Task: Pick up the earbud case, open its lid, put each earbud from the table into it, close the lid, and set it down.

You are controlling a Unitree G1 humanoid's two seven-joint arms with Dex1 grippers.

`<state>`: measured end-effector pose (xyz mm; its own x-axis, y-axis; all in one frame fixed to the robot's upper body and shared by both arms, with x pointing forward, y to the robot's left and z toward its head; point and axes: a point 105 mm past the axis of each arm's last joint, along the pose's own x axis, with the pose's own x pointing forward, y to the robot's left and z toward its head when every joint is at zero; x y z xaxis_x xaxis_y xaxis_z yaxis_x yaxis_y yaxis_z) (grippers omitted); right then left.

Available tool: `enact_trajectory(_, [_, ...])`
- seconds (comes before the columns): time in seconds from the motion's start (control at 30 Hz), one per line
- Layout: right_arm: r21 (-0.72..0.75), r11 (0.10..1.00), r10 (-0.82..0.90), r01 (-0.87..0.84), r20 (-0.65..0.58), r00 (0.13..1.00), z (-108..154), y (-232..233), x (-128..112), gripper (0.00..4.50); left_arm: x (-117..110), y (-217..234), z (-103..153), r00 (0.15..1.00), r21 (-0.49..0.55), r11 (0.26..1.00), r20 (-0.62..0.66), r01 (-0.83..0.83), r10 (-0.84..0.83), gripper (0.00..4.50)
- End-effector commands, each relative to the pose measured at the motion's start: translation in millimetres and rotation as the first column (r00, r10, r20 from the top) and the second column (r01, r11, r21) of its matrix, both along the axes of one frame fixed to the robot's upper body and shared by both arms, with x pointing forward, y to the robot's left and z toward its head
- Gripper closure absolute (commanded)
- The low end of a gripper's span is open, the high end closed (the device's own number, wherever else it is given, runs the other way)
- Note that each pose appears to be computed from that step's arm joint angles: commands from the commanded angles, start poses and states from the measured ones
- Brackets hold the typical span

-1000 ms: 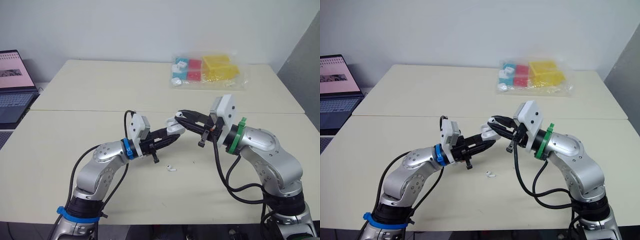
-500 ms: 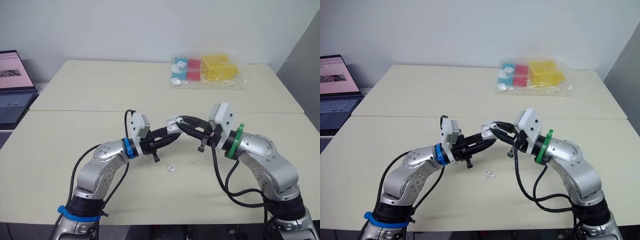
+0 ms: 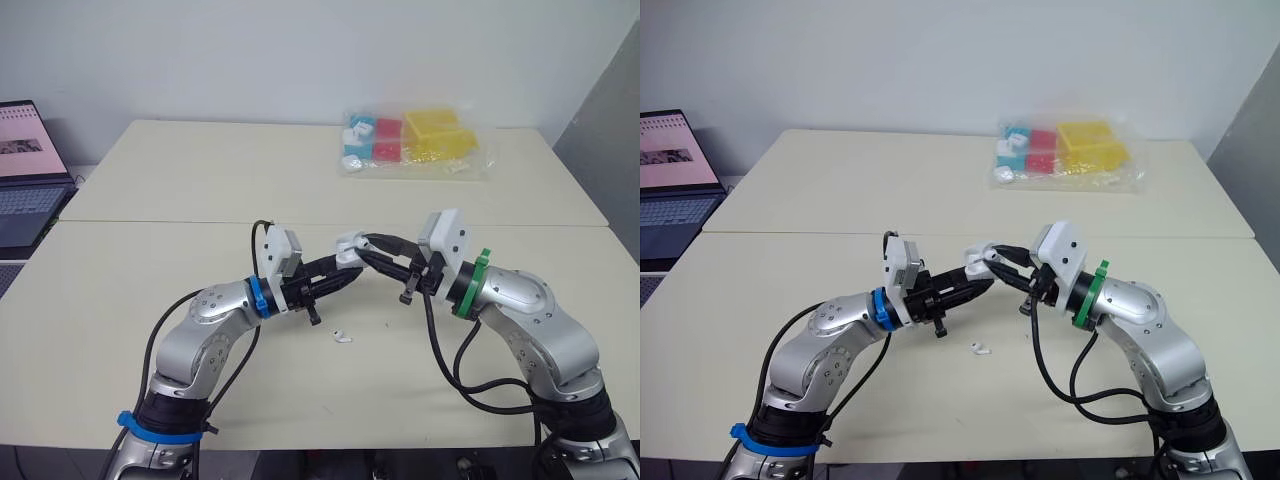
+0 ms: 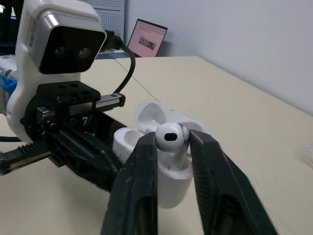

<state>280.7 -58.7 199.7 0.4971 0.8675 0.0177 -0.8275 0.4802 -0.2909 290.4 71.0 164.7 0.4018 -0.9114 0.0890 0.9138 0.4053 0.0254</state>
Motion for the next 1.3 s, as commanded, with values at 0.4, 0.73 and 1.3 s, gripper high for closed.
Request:
enact_trajectory(0.4, [-0.143,0.988,0.042,-0.052,-0.069,0.997,17.1,-34.7,-30.6,1.63,9.7,10.1,12.9,0.994,0.0,0.998,0.087,-0.067,0.067,3.7])
enact_trajectory(0.73, [-0.474,0.878,-0.037,-0.072,-0.216,0.976,-53.9,-17.1,-21.2,1.63,17.8,28.0,10.8,0.982,0.053,0.989,0.136,-0.139,0.131,3.7])
enact_trajectory(1.3, [-0.528,0.826,0.035,-0.198,-0.302,0.953,-110.1,39.6,-10.1,1.63,11.3,38.5,9.0,0.981,0.072,0.984,0.116,-0.162,0.153,3.7])
